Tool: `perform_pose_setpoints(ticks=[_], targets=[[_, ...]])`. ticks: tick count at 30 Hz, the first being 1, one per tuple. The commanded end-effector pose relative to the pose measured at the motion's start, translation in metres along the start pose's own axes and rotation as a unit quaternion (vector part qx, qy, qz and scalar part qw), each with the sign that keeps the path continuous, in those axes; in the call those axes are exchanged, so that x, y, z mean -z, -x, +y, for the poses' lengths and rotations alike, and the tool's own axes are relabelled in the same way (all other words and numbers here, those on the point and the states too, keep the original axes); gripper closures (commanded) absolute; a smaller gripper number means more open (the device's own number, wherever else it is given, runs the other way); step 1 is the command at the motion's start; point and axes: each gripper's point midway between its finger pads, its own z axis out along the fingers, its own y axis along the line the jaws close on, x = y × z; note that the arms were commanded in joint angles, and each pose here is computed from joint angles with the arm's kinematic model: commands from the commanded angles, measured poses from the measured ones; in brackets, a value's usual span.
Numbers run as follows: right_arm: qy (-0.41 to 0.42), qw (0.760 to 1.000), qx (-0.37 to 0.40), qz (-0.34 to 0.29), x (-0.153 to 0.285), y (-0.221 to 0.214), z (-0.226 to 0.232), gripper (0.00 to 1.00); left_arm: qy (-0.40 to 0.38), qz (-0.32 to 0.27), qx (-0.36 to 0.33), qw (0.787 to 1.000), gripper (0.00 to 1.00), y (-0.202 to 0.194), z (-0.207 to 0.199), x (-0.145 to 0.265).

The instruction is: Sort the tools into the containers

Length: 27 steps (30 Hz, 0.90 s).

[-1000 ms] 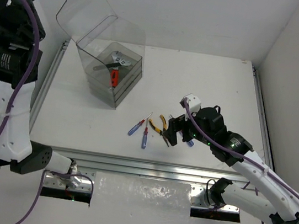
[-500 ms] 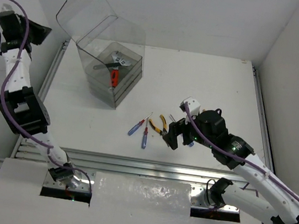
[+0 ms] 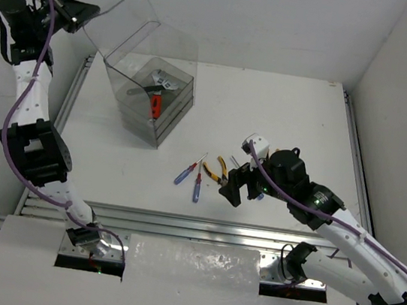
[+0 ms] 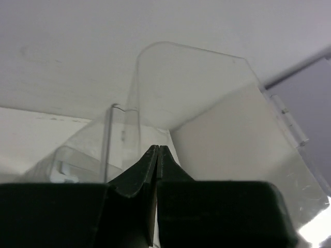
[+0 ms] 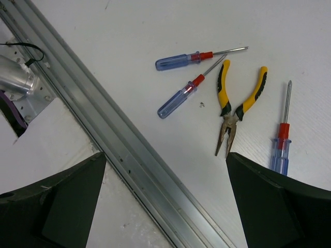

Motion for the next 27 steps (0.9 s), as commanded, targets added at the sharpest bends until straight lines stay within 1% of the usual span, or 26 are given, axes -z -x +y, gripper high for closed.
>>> perform_pose_setpoints(ticks=[1,4,5,6,7,8,9,10,11,12,13,14,15,16,17,18,19,20,21,22,23,24,25,26,27], targets=[[0.012,1.000,0.013,-0.024,0.000,0.012,0.004,0.01,-0.073,0.063,-0.023,0.995,1.00,-0.030,-0.046,-0.009],[0.015,0.999,0.018,-0.026,0.001,0.011,0.005,0.01,-0.105,0.093,-0.035,0.989,1.00,-0.051,-0.075,-0.011],[0.015,0.999,0.019,-0.026,0.000,0.011,0.004,0.01,-0.111,0.094,-0.049,0.988,1.00,-0.052,-0.086,-0.008],[0.012,0.999,0.017,-0.026,0.000,0.011,0.003,0.01,-0.105,0.094,-0.046,0.989,1.00,-0.053,-0.089,-0.006],[0.008,1.000,0.015,-0.025,-0.002,0.011,0.001,0.01,-0.097,0.079,-0.053,0.991,1.00,-0.048,-0.096,-0.003],[-0.013,1.000,0.009,-0.026,-0.003,0.012,-0.005,0.01,-0.083,0.078,-0.055,0.992,0.99,-0.048,-0.095,-0.001],[-0.026,0.999,0.003,-0.029,-0.005,0.013,-0.010,0.01,-0.074,0.073,-0.058,0.993,0.93,-0.046,-0.096,0.001],[-0.039,0.999,-0.012,-0.029,-0.008,0.014,-0.014,0.01,-0.065,0.055,-0.072,0.994,0.91,-0.038,-0.106,0.005],[-0.051,0.998,-0.022,-0.030,-0.010,0.015,-0.018,0.01,-0.041,0.060,-0.065,0.995,0.89,-0.043,-0.100,0.008],[-0.065,0.996,-0.031,-0.043,-0.012,0.023,-0.023,0.01,-0.032,0.054,-0.068,0.996,0.78,-0.043,-0.101,0.011],[-0.077,0.994,-0.062,-0.044,-0.019,0.023,-0.026,0.01,-0.020,0.040,-0.081,0.996,0.68,-0.045,-0.107,0.020],[-0.082,0.992,-0.084,-0.052,-0.022,0.028,-0.033,0.01,-0.012,0.035,-0.085,0.996,0.52,-0.048,-0.107,0.026],[-0.032,0.992,-0.097,-0.074,-0.029,0.043,-0.022,0.01,-0.002,0.002,-0.106,0.994,0.31,-0.045,-0.126,0.043],[-0.006,0.987,-0.139,-0.082,-0.035,0.049,-0.019,0.01,0.029,-0.003,-0.099,0.995,0.19,-0.055,-0.110,0.051],[-0.001,0.980,-0.183,-0.077,-0.049,0.049,-0.034,0.01,0.057,-0.006,-0.108,0.993,0.04,-0.062,-0.102,0.061],[0.060,0.973,-0.196,-0.110,-0.056,0.068,-0.025,0.01,0.069,-0.038,-0.130,0.988,0.00,-0.061,-0.119,0.081],[0.085,0.957,-0.249,-0.121,-0.062,0.077,-0.025,0.02,0.092,-0.027,-0.124,0.988,0.00,-0.081,-0.098,0.091],[0.090,0.948,-0.286,-0.106,-0.084,0.070,-0.038,0.02,0.098,-0.030,-0.129,0.986,0.00,-0.090,-0.096,0.099],[0.128,0.934,-0.303,-0.143,-0.089,0.101,-0.036,0.03,0.090,-0.052,-0.150,0.983,0.00,-0.098,-0.114,0.120],[0.164,0.926,-0.311,-0.135,-0.097,0.108,-0.032,0.04,0.109,-0.035,-0.148,0.982,0.00,-0.123,-0.085,0.128],[0.178,0.917,-0.337,-0.117,-0.126,0.111,-0.042,0.07,0.101,-0.040,-0.168,0.980,0.00,-0.133,-0.086,0.133],[0.210,0.909,-0.331,-0.140,-0.134,0.129,-0.042,0.08,0.128,-0.081,-0.188,0.971,0.00,-0.131,-0.086,0.147],[0.233,0.892,-0.365,-0.128,-0.144,0.134,-0.042,0.13,0.157,-0.073,-0.188,0.967,0.00,-0.149,-0.058,0.151],[0.240,0.885,-0.378,-0.128,-0.171,0.138,-0.053,0.15,0.165,-0.071,-0.193,0.965,0.00,-0.158,-0.052,0.153],[0.243,0.876,-0.397,-0.124,-0.183,0.141,-0.058,0.17,0.185,-0.071,-0.195,0.961,0.00,-0.166,-0.038,0.160]])
